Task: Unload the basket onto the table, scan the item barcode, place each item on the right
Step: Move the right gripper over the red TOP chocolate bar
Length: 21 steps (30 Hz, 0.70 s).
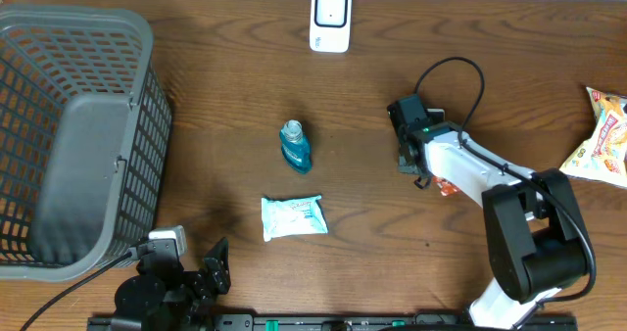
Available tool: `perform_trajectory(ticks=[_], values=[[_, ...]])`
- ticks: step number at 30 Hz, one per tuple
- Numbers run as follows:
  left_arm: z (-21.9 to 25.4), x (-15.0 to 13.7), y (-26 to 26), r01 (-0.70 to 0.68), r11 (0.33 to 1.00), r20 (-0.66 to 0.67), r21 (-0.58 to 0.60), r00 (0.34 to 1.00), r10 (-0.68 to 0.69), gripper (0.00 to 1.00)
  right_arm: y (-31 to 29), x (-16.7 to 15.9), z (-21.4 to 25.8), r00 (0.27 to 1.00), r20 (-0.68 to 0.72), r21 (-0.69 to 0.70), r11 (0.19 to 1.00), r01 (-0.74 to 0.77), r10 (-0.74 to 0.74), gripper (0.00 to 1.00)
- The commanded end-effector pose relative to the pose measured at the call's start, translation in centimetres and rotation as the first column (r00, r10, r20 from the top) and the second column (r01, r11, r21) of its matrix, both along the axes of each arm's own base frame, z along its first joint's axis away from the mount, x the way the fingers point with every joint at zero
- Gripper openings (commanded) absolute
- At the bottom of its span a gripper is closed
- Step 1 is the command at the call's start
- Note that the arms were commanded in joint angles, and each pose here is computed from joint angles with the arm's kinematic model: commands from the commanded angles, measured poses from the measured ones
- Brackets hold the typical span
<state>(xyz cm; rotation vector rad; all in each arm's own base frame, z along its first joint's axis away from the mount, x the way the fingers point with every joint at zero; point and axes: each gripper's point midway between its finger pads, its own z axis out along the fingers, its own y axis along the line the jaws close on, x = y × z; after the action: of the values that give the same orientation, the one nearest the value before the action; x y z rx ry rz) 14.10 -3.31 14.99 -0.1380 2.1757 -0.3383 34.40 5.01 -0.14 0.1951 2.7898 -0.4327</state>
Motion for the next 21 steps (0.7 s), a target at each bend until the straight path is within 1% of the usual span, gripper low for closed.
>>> perform_trajectory(ticks=[1, 2, 4, 6, 8, 9, 11, 12, 13, 15, 16, 17, 21], values=[[0.0, 0.0, 0.0, 0.005, 1.000, 0.001, 0.005, 1.000, -0.005, 0.86, -0.6, -2.2, -2.0, 0.998, -0.070, -0.004, 1.000, 0.000, 0.000, 0.01], [0.0, 0.0, 0.0, 0.006, 1.000, 0.001, 0.005, 1.000, -0.006, 0.86, -0.4, -2.3, -2.1, 0.997, -0.077, 0.011, 1.000, -0.002, 0.003, 0.01], [0.0, 0.0, 0.0, 0.005, 1.000, 0.001, 0.005, 1.000, -0.005, 0.86, 1.1, -2.4, -2.3, 0.995, -0.096, 0.099, 0.995, -0.016, 0.026, 0.01], [0.0, 0.0, 0.0, 0.005, 1.000, 0.001, 0.005, 1.000, -0.005, 0.86, 3.5, -2.1, -2.1, 0.988, -0.115, 0.227, 0.971, -0.075, 0.103, 0.01], [0.0, 0.0, 0.0, 0.005, 1.000, 0.001, 0.005, 1.000, -0.005, 0.86, 6.1, -1.6, -1.0, 0.977, -0.114, 0.380, 0.916, -0.126, 0.181, 0.01], [0.0, 0.0, 0.0, 0.005, 1.000, 0.001, 0.005, 1.000, -0.005, 0.86, 7.6, -1.3, 0.1, 0.966, -0.104, 0.472, 0.866, -0.162, 0.238, 0.01], [0.0, 0.0, 0.0, 0.005, 1.000, 0.001, 0.005, 1.000, -0.005, 0.86, 10.4, -1.3, 2.8, 0.925, -0.052, 0.646, 0.719, -0.256, 0.377, 0.01], [0.0, 0.0, 0.0, 0.005, 1.000, 0.001, 0.005, 1.000, -0.005, 0.86, 11.1, -1.5, 3.7, 0.908, -0.025, 0.694, 0.661, -0.285, 0.418, 0.01], [0.0, 0.0, 0.0, 0.005, 1.000, 0.001, 0.005, 1.000, -0.005, 0.86, 12.0, -1.7, 4.7, 0.886, 0.013, 0.747, 0.584, -0.317, 0.464, 0.01], [0.0, 0.0, 0.0, 0.005, 1.000, 0.001, 0.005, 1.000, -0.005, 0.86, 13.0, -2.3, 6.4, 0.853, 0.079, 0.822, 0.451, -0.348, 0.515, 0.01], [0.0, 0.0, 0.0, 0.005, 1.000, 0.001, 0.005, 1.000, -0.005, 0.86, 12.9, -2.6, 6.8, 0.846, 0.095, 0.840, 0.414, -0.350, 0.524, 0.01], [0.0, 0.0, 0.0, 0.005, 1.000, 0.001, 0.005, 1.000, -0.005, 0.86, 12.7, -2.7, 6.9, 0.845, 0.097, 0.847, 0.402, -0.348, 0.526, 0.01], [0.0, 0.0, 0.0, 0.005, 1.000, 0.001, 0.005, 1.000, -0.005, 0.86, 11.7, -2.9, 6.9, 0.846, 0.092, 0.851, 0.399, -0.341, 0.526, 0.01]])
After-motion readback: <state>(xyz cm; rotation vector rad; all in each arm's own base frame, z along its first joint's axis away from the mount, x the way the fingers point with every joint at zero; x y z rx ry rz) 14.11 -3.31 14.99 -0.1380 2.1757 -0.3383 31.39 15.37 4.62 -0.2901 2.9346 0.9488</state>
